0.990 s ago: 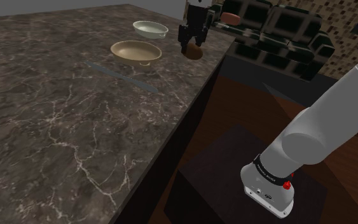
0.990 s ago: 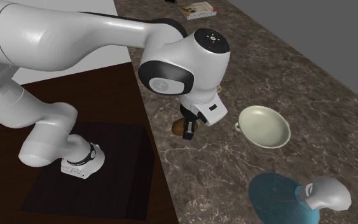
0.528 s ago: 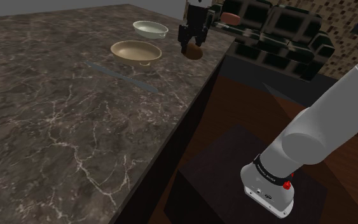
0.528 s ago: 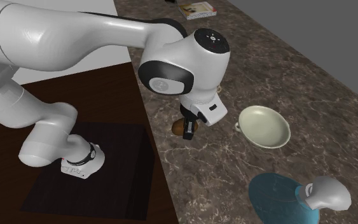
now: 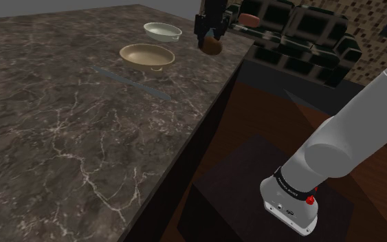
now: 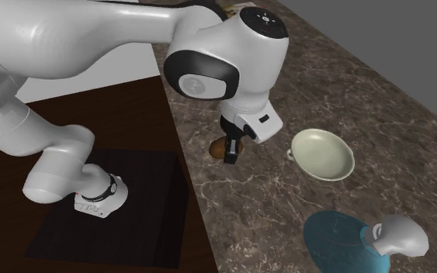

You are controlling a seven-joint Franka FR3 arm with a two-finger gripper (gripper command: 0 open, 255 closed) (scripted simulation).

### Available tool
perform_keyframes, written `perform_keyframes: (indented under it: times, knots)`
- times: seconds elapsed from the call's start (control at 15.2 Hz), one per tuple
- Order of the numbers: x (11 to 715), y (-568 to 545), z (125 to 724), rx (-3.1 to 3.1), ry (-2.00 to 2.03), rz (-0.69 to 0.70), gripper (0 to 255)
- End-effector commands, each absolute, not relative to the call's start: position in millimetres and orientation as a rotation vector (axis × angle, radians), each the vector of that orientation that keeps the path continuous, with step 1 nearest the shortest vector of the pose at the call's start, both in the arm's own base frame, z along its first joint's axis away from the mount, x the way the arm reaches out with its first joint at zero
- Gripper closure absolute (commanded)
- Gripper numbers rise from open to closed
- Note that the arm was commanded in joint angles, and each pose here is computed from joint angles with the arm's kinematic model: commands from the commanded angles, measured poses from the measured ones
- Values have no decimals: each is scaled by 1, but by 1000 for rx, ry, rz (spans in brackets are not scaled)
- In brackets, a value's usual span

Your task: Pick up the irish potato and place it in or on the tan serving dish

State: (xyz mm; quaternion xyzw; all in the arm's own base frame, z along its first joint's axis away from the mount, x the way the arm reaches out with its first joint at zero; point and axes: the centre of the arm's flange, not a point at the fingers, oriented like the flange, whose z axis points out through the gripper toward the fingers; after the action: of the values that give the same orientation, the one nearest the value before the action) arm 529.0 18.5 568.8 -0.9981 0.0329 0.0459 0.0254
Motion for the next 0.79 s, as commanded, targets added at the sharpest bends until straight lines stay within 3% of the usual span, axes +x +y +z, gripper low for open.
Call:
perform_keyframes:
  times: [0.0,0.73]
  knots:
    - [528,19,579,-3086,102,143,255]
    - [528,19,637,-3086,102,143,255]
